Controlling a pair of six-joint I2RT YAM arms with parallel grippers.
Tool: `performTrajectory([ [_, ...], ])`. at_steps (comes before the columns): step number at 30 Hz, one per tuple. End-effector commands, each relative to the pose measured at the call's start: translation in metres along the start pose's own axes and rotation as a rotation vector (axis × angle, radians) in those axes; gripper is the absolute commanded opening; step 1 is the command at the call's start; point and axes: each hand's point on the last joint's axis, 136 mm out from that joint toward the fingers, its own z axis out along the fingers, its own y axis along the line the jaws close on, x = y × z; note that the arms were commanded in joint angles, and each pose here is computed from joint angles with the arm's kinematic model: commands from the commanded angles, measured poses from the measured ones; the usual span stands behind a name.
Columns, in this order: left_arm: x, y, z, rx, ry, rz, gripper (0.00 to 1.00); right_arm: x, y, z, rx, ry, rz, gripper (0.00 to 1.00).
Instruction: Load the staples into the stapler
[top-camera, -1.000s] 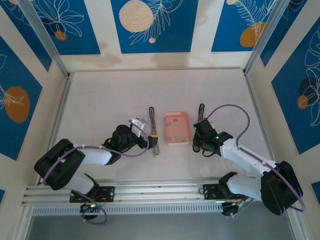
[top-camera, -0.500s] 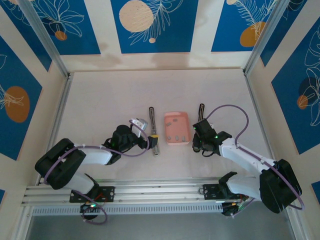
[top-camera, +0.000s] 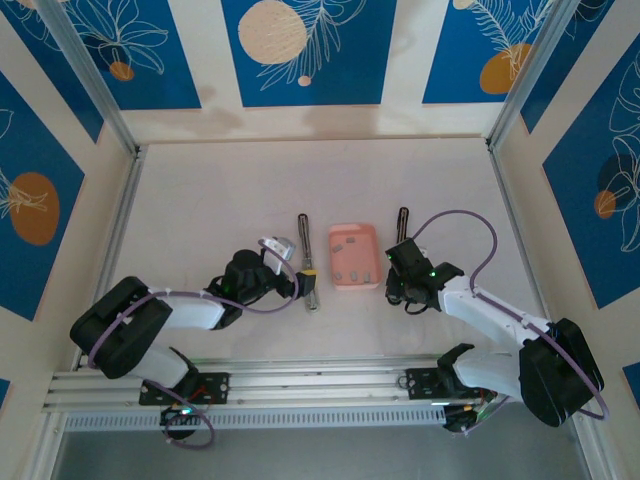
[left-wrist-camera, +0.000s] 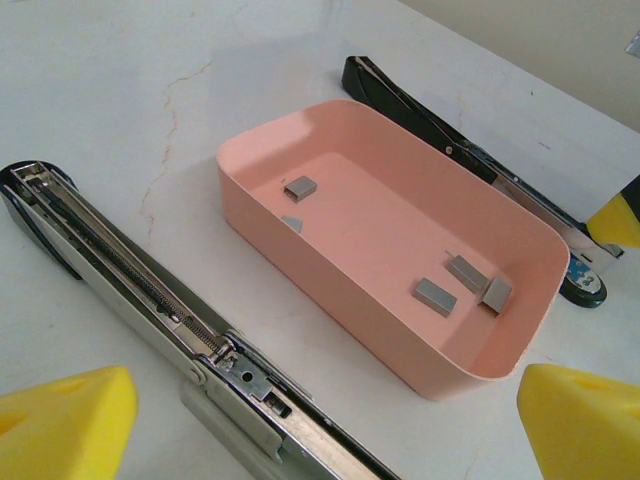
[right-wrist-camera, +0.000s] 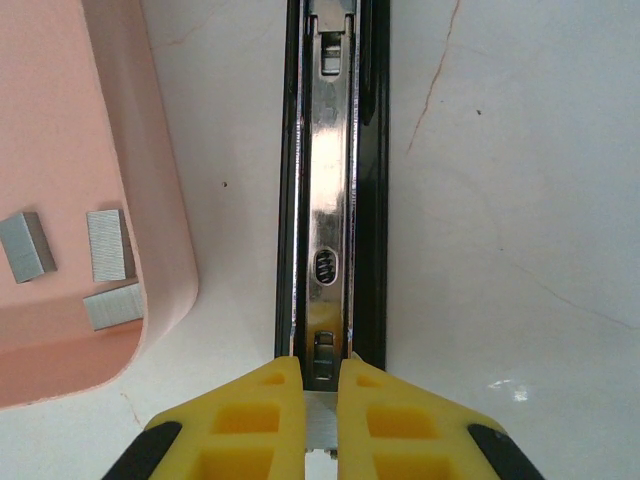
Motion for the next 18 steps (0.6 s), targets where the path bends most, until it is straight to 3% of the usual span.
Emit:
performTrajectory([
  [1,-0.008,-0.008,0.004,0.025,-0.022,-0.001,0.97,0.013,-0.004,0.002,0.014,0.055,-0.024,0.13],
  [18,-0.009,-0.009,0.002,0.026,-0.024,0.002,0.97,0.0,0.006,-0.01,-0.035,0.012,-0.031,0.27],
])
